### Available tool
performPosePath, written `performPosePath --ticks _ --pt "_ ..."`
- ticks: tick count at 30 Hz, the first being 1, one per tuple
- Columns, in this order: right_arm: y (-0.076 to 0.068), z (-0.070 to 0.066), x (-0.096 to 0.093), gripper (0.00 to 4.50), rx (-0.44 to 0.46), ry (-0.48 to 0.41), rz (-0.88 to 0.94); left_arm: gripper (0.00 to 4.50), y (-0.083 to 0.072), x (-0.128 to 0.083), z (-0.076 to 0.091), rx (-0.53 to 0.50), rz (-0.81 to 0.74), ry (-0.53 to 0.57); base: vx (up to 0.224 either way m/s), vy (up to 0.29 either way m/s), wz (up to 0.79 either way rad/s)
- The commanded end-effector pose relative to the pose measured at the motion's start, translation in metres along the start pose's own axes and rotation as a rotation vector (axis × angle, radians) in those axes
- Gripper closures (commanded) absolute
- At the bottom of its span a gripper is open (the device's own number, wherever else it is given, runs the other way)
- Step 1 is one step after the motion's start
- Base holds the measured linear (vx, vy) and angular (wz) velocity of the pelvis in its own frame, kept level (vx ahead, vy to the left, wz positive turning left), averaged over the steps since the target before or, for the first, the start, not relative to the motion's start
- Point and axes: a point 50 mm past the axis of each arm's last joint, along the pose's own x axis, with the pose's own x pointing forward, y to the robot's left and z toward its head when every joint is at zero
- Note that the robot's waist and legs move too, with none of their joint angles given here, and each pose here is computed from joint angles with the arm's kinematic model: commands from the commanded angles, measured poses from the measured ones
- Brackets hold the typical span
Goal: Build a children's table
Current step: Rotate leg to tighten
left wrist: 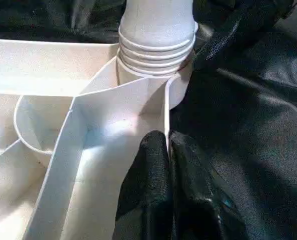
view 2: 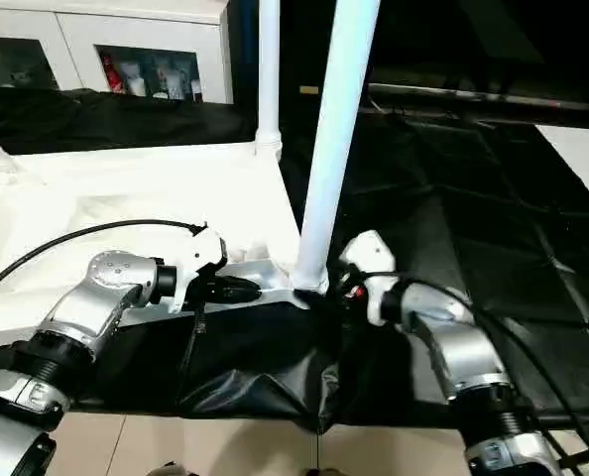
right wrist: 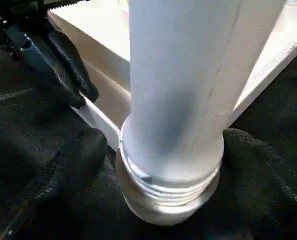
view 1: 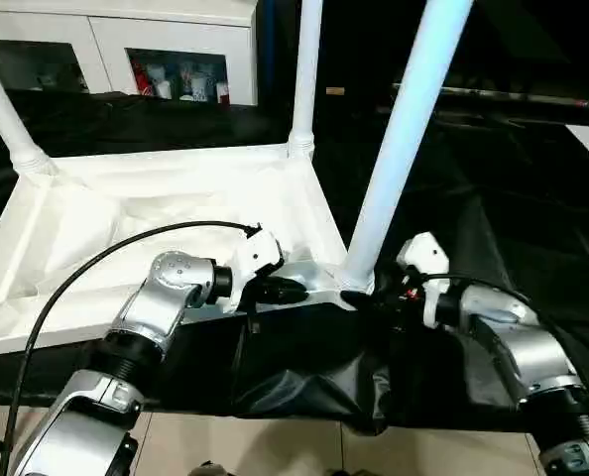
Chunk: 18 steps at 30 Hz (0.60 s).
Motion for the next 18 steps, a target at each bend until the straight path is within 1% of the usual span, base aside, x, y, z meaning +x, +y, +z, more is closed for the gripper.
performPosePath --ticks 1,3,4,9,10,13,18 --pt "-0.0028 0.0058 0.0021 0.62 0.001 -0.022 0.004 4.50 -0.0053 0.0065 0.0154 0.041 -0.050 -0.067 0.000 0.000 0.00" --pt "-0.0029 0.0076 0.0029 0.88 0.008 -0.038 0.006 4.50 -0.0053 0.0062 0.0154 0.039 -0.047 -0.065 0.000 0.000 0.00" --pt "-0.0029 0.0081 0.0031 0.88 0.010 -0.043 0.006 4.50 -0.0052 0.0060 0.0154 0.038 -0.046 -0.065 0.000 0.000 0.00" --pt "-0.0021 0.0071 0.0034 1.42 0.012 -0.042 0.017 4.50 -0.0047 0.0050 0.0142 0.038 -0.043 -0.053 0.000 0.000 0.00" --pt "-0.0021 0.0067 0.0037 1.42 0.012 -0.041 0.018 4.50 -0.0047 0.0047 0.0137 0.037 -0.043 -0.051 0.000 0.000 0.00" --pt "-0.0012 0.0056 0.0038 1.68 0.016 -0.041 0.021 4.50 -0.0048 0.0042 0.0130 0.035 -0.042 -0.048 0.000 0.000 0.00" --pt "-0.0004 0.0045 0.0042 1.78 0.019 -0.042 0.020 4.50 -0.0048 0.0035 0.0121 0.033 -0.041 -0.044 0.000 0.000 0.00"
